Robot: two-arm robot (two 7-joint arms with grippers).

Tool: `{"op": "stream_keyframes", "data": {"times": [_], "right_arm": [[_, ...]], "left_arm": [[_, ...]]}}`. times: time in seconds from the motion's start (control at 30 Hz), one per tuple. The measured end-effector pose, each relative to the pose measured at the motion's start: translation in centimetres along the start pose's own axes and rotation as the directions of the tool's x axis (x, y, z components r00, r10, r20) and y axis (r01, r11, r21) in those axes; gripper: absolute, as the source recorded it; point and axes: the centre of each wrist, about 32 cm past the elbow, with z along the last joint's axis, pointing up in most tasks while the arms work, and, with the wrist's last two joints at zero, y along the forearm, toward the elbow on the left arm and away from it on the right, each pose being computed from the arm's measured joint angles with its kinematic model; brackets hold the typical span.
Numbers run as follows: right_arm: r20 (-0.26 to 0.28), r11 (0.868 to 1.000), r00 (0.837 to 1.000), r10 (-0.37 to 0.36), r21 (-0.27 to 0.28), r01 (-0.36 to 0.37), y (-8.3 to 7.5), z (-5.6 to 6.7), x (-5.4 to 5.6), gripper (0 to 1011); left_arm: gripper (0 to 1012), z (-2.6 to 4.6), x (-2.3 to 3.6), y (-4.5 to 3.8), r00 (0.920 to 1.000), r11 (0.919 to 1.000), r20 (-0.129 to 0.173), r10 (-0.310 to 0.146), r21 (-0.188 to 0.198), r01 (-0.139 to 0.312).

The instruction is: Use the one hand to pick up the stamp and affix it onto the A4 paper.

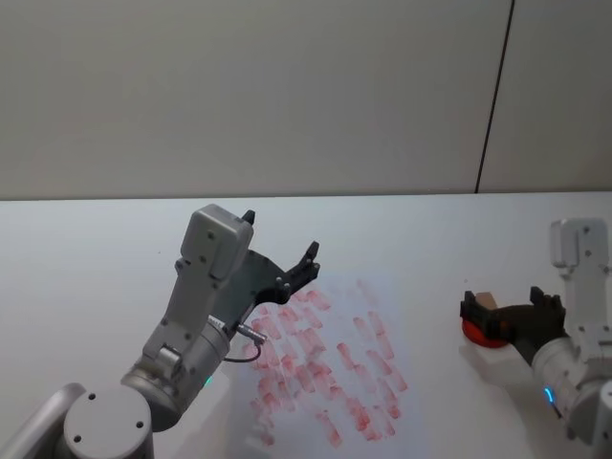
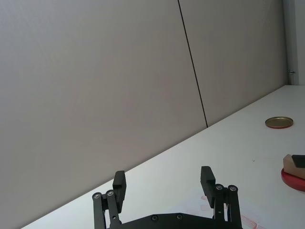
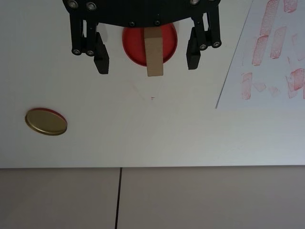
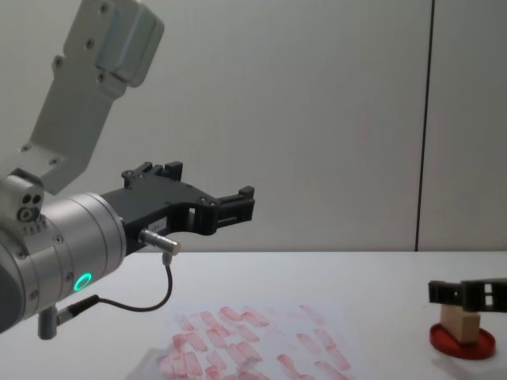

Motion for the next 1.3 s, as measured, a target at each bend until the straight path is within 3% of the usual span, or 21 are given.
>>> {"op": "stream_keyframes", "data": {"times": [0.23, 0.97, 1.3], "right_arm": [[0.0, 0.999, 1.0, 0.022, -0.028, -0.022, 1.2, -0.1, 0.3, 902], [-0.014, 0.994, 0.999, 0.034, -0.106, -0.035, 2.6, -0.6, 1.0, 229], [-0.012, 0.992, 0.999, 0.036, -0.124, -0.038, 2.7, -0.6, 1.0, 220]], "left_arm": [[993, 0.0, 0.0, 0.0, 1.0, 1.0, 0.0, 0.0, 0.0, 0.0], [993, 0.0, 0.0, 0.0, 1.0, 1.0, 0.0, 0.0, 0.0, 0.0], [993, 0.0, 0.0, 0.0, 1.0, 1.0, 0.0, 0.0, 0.0, 0.0]]}}
